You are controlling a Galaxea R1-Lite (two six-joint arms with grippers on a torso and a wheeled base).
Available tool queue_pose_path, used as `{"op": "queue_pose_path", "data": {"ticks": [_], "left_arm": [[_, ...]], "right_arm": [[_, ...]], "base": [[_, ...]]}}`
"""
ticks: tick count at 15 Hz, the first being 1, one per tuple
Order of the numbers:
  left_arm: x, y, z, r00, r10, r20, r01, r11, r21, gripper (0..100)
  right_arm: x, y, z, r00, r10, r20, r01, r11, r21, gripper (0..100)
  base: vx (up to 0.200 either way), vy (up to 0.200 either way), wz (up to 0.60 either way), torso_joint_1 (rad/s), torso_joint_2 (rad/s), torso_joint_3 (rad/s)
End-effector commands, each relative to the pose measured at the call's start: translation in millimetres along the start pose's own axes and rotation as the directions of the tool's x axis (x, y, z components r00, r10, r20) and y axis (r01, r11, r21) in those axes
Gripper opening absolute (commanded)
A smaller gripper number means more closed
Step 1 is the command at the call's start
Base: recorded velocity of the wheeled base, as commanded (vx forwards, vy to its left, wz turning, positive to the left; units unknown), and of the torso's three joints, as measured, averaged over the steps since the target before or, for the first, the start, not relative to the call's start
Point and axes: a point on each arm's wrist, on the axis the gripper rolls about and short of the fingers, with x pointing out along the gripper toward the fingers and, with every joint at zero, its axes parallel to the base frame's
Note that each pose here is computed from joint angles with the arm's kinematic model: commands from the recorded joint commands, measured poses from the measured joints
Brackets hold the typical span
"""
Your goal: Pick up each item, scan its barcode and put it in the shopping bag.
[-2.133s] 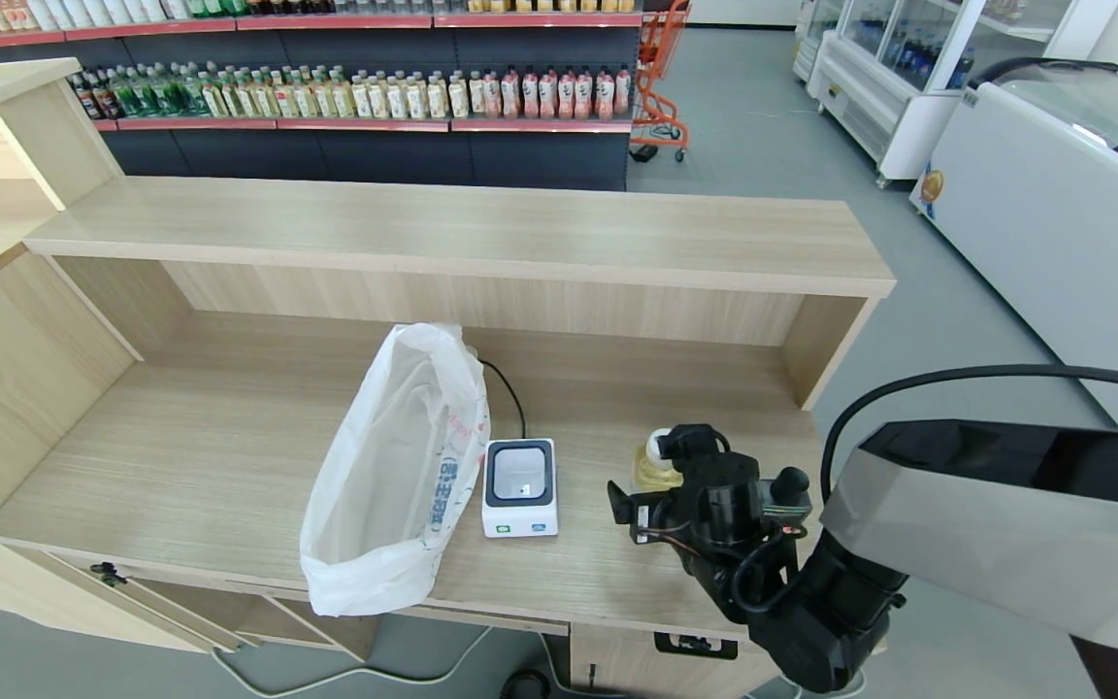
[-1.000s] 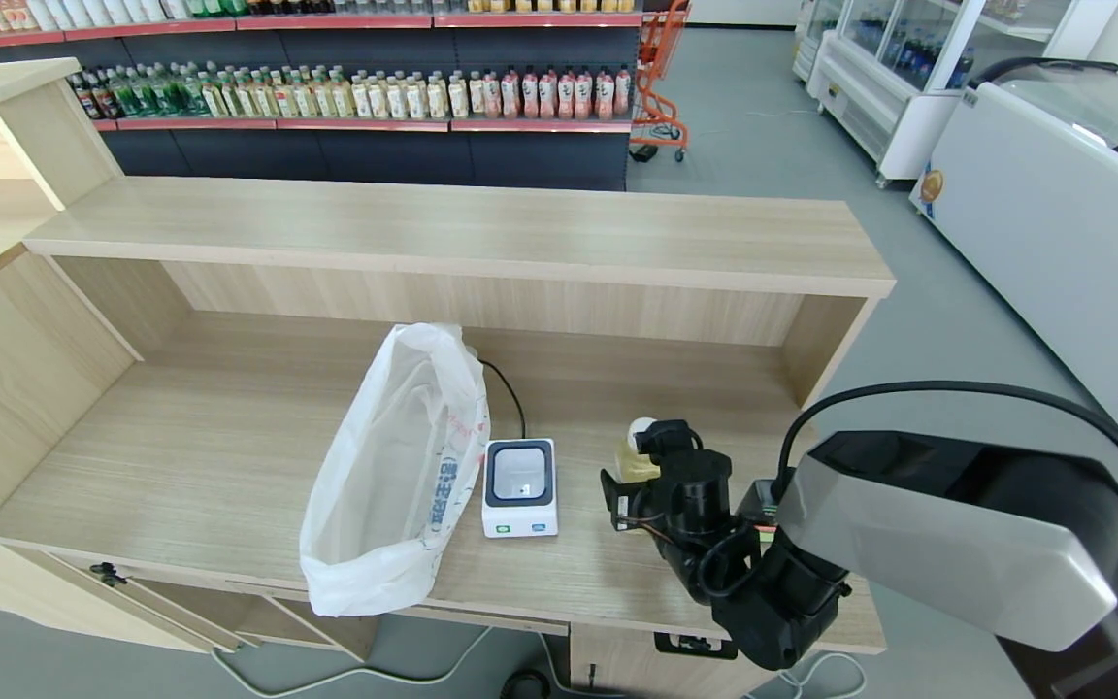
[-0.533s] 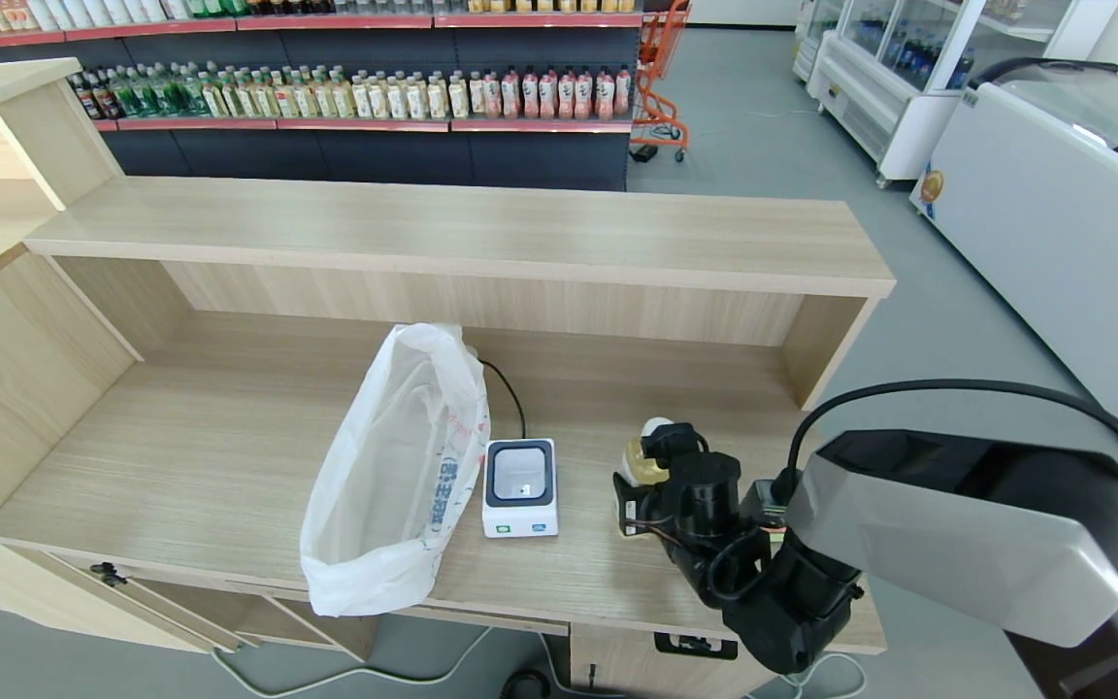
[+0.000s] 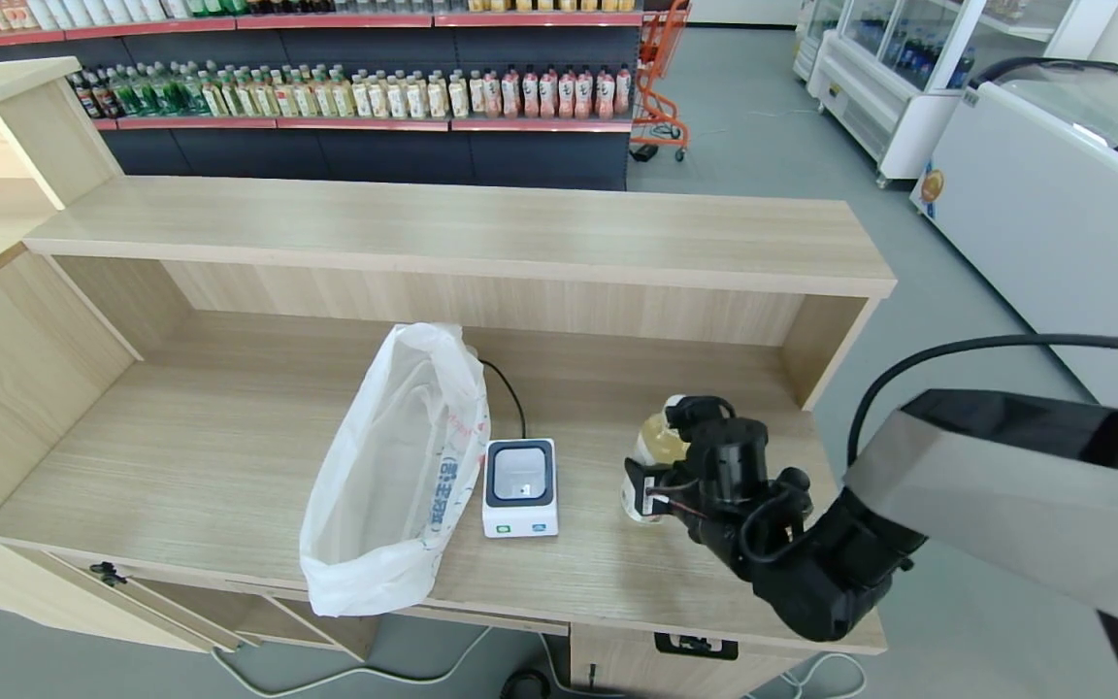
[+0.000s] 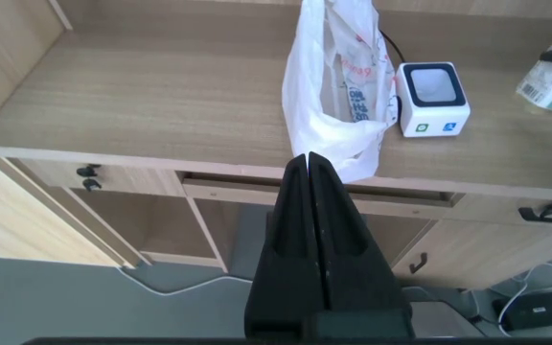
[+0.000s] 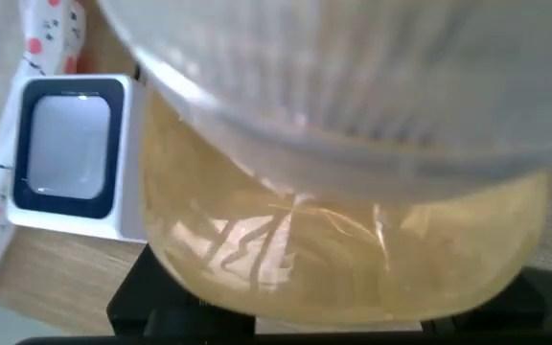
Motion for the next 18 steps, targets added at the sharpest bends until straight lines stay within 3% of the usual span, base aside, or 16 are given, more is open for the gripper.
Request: {"op": "queue_pose_path", "data": {"ticks": [1, 6, 7, 9, 10, 12, 18], "left_arm": [[0, 0.0, 0.0, 1.000, 0.000, 0.001, 0.000, 1.000, 0.000, 0], [0, 0.0, 0.0, 1.000, 0.001, 0.001, -0.001, 1.000, 0.000, 0], [0, 0.0, 0.5, 1.000, 0.000, 0.001, 0.000, 1.000, 0.000, 0], [0, 0.0, 0.0, 1.000, 0.000, -0.001, 0.000, 1.000, 0.000, 0], [0, 0.0, 0.0, 1.000, 0.000, -0.001, 0.000, 1.000, 0.000, 0], [0, 0.0, 0.0, 1.000, 0.000, -0.001, 0.000, 1.000, 0.000, 0], [0, 0.0, 0.0, 1.000, 0.000, -0.001, 0.000, 1.000, 0.000, 0]], "right_arm": [[-38, -10, 85, 0.989, 0.095, 0.112, -0.112, 0.982, 0.151, 0], [-101, -47, 162, 0.943, 0.265, 0.203, -0.309, 0.922, 0.232, 0], [-132, -47, 182, 0.913, 0.347, 0.214, -0.394, 0.885, 0.247, 0], [-207, -44, 213, 0.807, 0.545, 0.226, -0.588, 0.777, 0.224, 0], [-239, -44, 219, 0.769, 0.597, 0.229, -0.637, 0.744, 0.200, 0], [-273, -39, 220, 0.739, 0.637, 0.221, -0.673, 0.715, 0.189, 0], [-285, -38, 216, 0.726, 0.655, 0.209, -0.687, 0.704, 0.182, 0]], "base": [[0.000, 0.000, 0.00, 0.000, 0.00, 0.000], [0.000, 0.000, 0.00, 0.000, 0.00, 0.000], [0.000, 0.000, 0.00, 0.000, 0.00, 0.000], [0.000, 0.000, 0.00, 0.000, 0.00, 0.000], [0.000, 0.000, 0.00, 0.000, 0.00, 0.000], [0.000, 0.000, 0.00, 0.000, 0.00, 0.000], [0.000, 0.000, 0.00, 0.000, 0.00, 0.000]]}}
